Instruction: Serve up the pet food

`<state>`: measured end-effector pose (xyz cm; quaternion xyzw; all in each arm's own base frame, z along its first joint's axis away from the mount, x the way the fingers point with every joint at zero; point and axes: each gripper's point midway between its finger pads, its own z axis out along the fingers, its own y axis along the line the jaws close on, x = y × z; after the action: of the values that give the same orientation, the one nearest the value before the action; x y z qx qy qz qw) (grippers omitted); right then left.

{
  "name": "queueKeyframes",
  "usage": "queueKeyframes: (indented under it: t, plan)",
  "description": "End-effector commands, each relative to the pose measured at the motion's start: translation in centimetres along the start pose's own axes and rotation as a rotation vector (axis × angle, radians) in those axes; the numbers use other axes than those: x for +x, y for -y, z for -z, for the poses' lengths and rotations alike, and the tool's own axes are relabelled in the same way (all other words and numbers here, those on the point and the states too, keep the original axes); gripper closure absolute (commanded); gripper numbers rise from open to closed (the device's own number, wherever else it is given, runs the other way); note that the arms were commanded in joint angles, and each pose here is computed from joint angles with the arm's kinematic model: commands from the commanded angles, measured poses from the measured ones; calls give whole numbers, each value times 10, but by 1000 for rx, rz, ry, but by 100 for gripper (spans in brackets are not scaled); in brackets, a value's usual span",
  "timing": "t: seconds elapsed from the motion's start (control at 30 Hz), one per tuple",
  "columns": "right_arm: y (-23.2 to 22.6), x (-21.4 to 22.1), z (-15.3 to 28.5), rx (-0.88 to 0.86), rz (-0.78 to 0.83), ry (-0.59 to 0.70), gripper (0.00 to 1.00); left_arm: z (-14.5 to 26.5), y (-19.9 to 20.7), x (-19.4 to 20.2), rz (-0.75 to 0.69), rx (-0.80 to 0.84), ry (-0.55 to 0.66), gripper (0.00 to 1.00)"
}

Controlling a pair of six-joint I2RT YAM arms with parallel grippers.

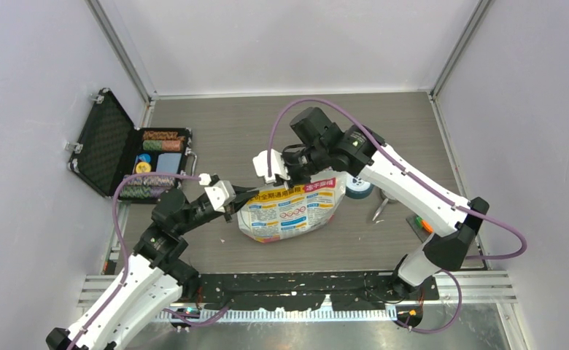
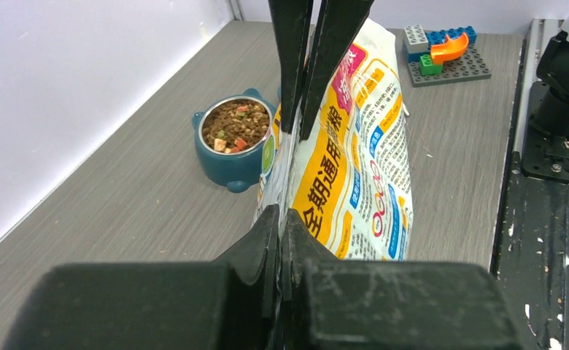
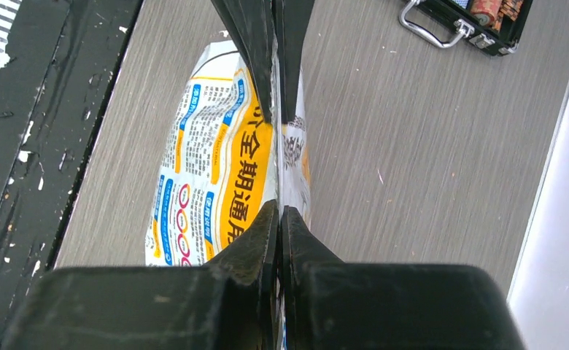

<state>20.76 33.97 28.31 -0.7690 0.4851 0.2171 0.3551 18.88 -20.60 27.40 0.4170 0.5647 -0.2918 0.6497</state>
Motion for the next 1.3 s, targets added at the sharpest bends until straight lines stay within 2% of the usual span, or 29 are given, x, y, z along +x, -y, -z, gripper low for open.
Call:
queueKeyframes:
  t: [0.0, 0.53, 1.13, 1.27]
  plan:
    - [-10, 116, 133, 189, -147, -518, 95, 23, -38, -15, -52, -226, 14, 100]
    - [-6, 129, 153, 268, -141, -573, 95, 29, -54, -6, -48, -331, 3, 100]
    - [2, 142, 158, 301, -161, -637, 87, 29, -56, -7, -61, -338, 12, 100]
    - [1, 141, 160, 305, -158, -637, 92, 30, -56, -8, -63, -337, 14, 100]
